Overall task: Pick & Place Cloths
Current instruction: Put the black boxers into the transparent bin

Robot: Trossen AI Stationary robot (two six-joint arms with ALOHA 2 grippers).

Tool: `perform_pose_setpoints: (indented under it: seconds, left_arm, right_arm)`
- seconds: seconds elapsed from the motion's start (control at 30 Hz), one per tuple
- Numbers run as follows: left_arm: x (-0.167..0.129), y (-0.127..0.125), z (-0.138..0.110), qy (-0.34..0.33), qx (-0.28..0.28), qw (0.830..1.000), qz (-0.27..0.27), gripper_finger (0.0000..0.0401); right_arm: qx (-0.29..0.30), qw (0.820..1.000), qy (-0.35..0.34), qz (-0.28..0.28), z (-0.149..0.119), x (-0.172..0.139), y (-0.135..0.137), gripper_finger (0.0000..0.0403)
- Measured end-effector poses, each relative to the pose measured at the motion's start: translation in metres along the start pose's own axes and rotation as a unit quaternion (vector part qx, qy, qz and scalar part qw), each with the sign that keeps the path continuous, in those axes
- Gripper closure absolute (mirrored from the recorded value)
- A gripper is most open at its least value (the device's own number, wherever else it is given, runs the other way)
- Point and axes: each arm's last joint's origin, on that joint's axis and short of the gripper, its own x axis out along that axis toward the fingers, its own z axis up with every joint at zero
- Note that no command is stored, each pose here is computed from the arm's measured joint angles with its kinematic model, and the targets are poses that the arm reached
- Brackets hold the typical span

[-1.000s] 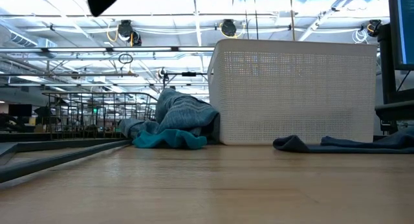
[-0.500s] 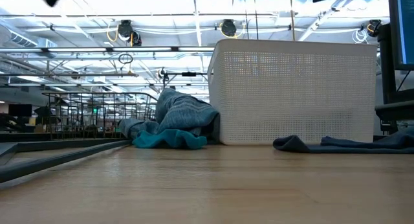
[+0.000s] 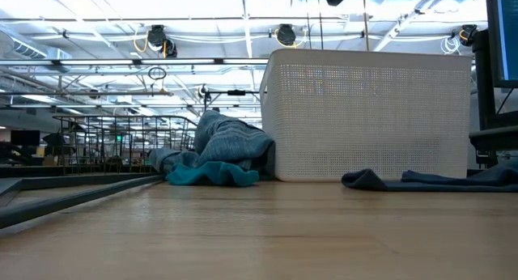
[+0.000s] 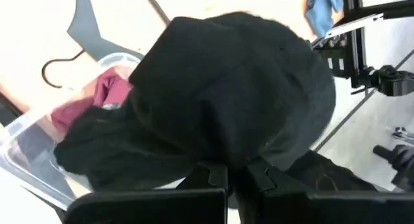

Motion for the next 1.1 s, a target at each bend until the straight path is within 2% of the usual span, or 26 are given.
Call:
perform_pose_setpoints:
  seconds: [0.33,0.63,0.93,1.1]
  left_arm:
    - [0.013,-0.004,-0.023,0.056,-0.03,0.997,0.041,0.0401]
    - [0.05,-0.02,-0.047,0.106,-0.045,0.985,0.127,0.0401]
    - [0.084,-0.03,-0.063,0.094,-0.039,0.979,0.177,0.0401]
    - [0.103,-0.024,-0.068,0.086,-0.046,0.971,0.218,0.0401]
  right_arm:
    - [-0.012,0.998,0.019,-0.06,0.002,-0.013,0.02,0.0402]
    - [-0.031,0.998,0.017,-0.059,0.004,-0.017,0.029,0.0402]
    - [-0.022,0.998,0.018,-0.053,0.003,-0.017,0.03,0.0402]
    - [-0.022,0.999,0.02,-0.045,0.003,-0.016,0.034,0.0402]
